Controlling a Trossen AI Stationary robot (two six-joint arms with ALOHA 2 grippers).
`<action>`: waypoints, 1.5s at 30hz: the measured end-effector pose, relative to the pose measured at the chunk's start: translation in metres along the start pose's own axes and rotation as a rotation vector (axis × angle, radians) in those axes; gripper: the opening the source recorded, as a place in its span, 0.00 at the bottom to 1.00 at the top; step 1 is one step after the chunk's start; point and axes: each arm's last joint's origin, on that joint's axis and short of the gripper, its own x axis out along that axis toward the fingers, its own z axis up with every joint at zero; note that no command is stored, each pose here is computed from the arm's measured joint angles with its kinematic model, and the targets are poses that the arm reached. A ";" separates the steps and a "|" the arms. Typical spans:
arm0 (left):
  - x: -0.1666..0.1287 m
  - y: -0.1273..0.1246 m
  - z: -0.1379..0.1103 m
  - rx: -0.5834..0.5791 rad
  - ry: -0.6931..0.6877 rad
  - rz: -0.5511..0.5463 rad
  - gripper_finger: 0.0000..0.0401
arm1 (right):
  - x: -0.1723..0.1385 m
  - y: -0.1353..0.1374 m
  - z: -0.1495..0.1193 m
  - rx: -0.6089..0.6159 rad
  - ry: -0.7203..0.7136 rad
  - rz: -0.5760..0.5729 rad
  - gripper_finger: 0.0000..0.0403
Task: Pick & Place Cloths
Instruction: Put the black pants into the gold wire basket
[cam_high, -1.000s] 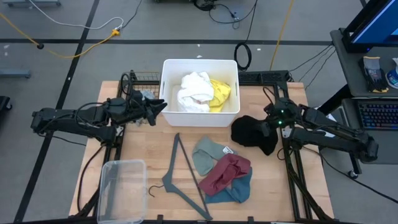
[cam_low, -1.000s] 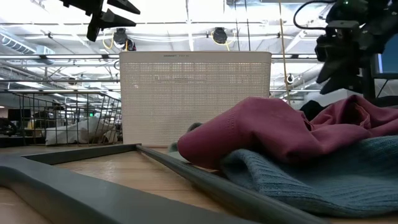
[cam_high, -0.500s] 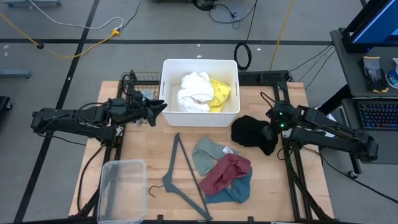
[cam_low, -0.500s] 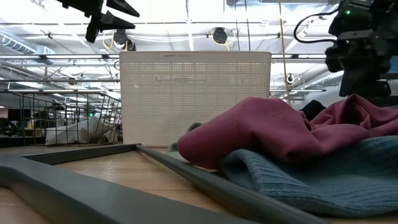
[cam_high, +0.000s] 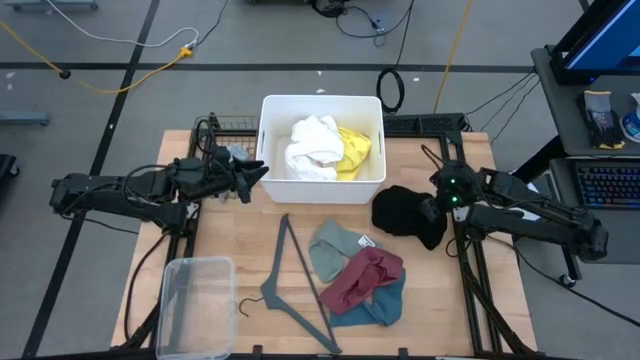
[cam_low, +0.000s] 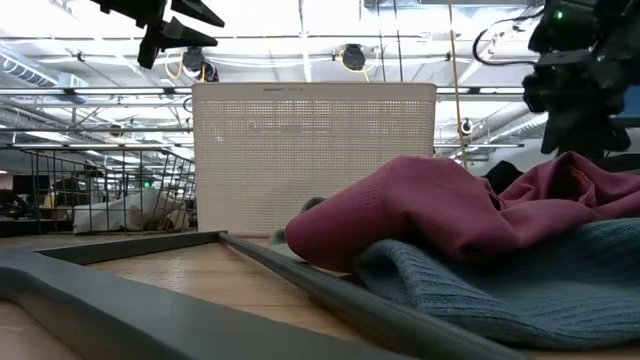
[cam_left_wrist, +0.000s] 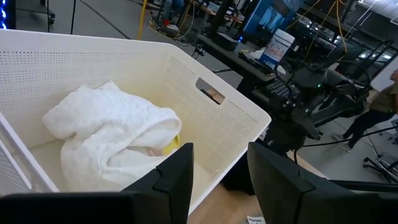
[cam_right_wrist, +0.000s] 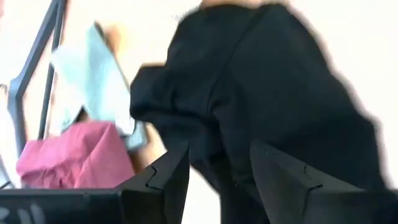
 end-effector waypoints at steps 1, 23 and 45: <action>0.000 0.000 0.000 0.000 0.000 0.000 0.38 | -0.005 0.002 0.002 -0.010 -0.022 -0.016 0.40; 0.000 0.000 0.000 0.018 0.000 -0.001 0.38 | 0.008 0.001 0.016 -0.117 0.099 -0.335 0.40; 0.000 0.000 0.000 0.019 -0.001 0.001 0.38 | 0.072 -0.038 -0.011 0.140 0.124 -0.397 0.39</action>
